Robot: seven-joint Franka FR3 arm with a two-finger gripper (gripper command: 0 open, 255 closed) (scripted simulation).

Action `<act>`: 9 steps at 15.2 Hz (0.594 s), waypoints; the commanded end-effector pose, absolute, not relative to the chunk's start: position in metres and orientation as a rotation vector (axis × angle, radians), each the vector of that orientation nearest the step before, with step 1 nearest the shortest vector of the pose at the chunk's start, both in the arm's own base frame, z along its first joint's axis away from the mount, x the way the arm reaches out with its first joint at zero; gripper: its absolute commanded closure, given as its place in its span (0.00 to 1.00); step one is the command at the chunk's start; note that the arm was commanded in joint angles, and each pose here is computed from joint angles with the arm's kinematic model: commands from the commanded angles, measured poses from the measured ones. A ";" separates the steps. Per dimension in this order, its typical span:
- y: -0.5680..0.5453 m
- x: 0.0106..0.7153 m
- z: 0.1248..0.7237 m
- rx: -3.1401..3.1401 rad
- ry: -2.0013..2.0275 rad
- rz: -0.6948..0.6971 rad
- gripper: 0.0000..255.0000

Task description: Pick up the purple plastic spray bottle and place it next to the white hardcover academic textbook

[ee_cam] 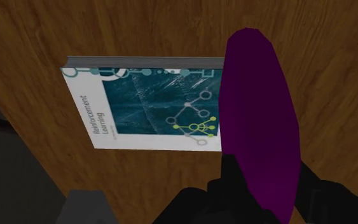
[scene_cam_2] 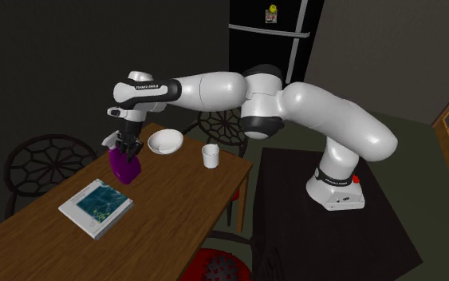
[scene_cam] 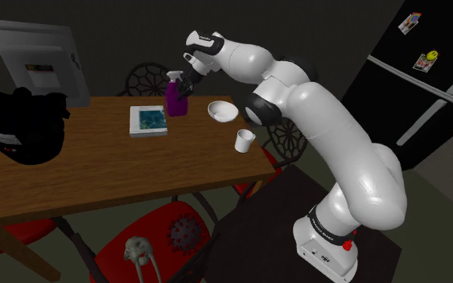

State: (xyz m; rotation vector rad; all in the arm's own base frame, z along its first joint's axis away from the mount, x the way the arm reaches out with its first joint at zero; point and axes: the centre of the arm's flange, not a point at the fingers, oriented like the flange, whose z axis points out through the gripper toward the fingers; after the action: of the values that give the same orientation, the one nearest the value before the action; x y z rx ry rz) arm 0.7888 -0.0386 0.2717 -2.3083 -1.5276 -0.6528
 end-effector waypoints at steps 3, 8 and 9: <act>-0.035 0.798 0.248 -2.307 -1.526 -0.655 1.00; -0.035 0.798 0.222 -2.307 -1.526 -0.655 1.00; -0.035 0.798 0.216 -2.307 -1.526 -0.655 1.00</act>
State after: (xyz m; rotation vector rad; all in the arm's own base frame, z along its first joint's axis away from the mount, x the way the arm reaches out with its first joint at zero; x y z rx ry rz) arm 0.7984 -0.0345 0.2216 -2.3070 -1.5252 -0.6540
